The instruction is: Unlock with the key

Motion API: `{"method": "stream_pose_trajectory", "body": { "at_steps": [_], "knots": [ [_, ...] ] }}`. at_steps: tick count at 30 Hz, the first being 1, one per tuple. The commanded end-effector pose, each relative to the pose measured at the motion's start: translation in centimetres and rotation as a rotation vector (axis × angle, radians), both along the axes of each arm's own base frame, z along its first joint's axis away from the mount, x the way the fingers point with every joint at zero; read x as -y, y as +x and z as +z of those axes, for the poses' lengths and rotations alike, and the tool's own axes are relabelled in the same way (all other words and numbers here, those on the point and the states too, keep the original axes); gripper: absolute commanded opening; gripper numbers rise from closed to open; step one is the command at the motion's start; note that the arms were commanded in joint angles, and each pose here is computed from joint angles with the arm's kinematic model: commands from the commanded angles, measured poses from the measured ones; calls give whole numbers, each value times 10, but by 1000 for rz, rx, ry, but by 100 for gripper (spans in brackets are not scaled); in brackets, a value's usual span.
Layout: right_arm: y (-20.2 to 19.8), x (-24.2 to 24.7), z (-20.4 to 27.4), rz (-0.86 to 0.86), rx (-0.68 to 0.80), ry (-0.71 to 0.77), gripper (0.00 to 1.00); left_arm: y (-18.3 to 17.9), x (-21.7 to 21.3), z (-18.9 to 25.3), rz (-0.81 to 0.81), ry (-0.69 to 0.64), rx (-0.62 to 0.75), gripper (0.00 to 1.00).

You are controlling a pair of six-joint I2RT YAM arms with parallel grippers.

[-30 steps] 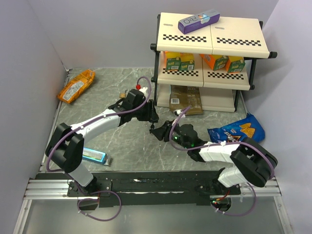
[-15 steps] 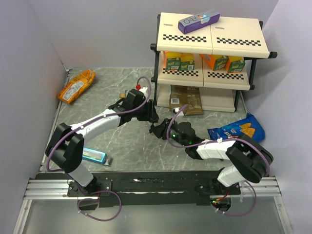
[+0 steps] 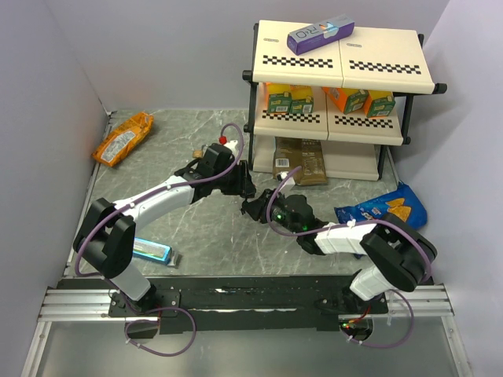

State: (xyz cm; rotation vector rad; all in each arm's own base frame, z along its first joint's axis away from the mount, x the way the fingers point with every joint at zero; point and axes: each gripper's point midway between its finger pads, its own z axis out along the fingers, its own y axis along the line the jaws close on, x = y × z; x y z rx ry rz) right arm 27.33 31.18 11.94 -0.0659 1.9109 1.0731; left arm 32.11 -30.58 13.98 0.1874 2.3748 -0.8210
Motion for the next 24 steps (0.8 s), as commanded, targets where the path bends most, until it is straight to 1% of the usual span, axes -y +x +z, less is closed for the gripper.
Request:
{"method": "stream_pose_trajectory", "body": {
  "at_steps": [1,3,4,6,7,9,10,16,24],
  "knots": [
    [13,-7,19,-9,42,50,31,3,7,21,-5,-61,40,1],
    [14,-8,19,-7,39,53,27,4,6,20,-3,-61,40,1],
    [15,-7,20,-10,40,54,22,4,6,20,-2,-60,41,1],
    [16,-8,20,-11,41,53,16,4,6,20,-2,-60,41,1],
    [18,-7,21,-15,43,57,10,3,6,20,-3,-59,39,1],
    [20,-5,21,-22,37,63,4,3,6,21,-5,-62,41,1],
    [20,-5,23,-23,40,69,0,3,7,20,-6,-62,40,1],
    [28,3,26,-38,53,84,0,2,9,19,-20,-67,35,1],
    [38,17,44,-71,140,62,0,-8,18,19,-109,-102,40,1]
  ]
}}
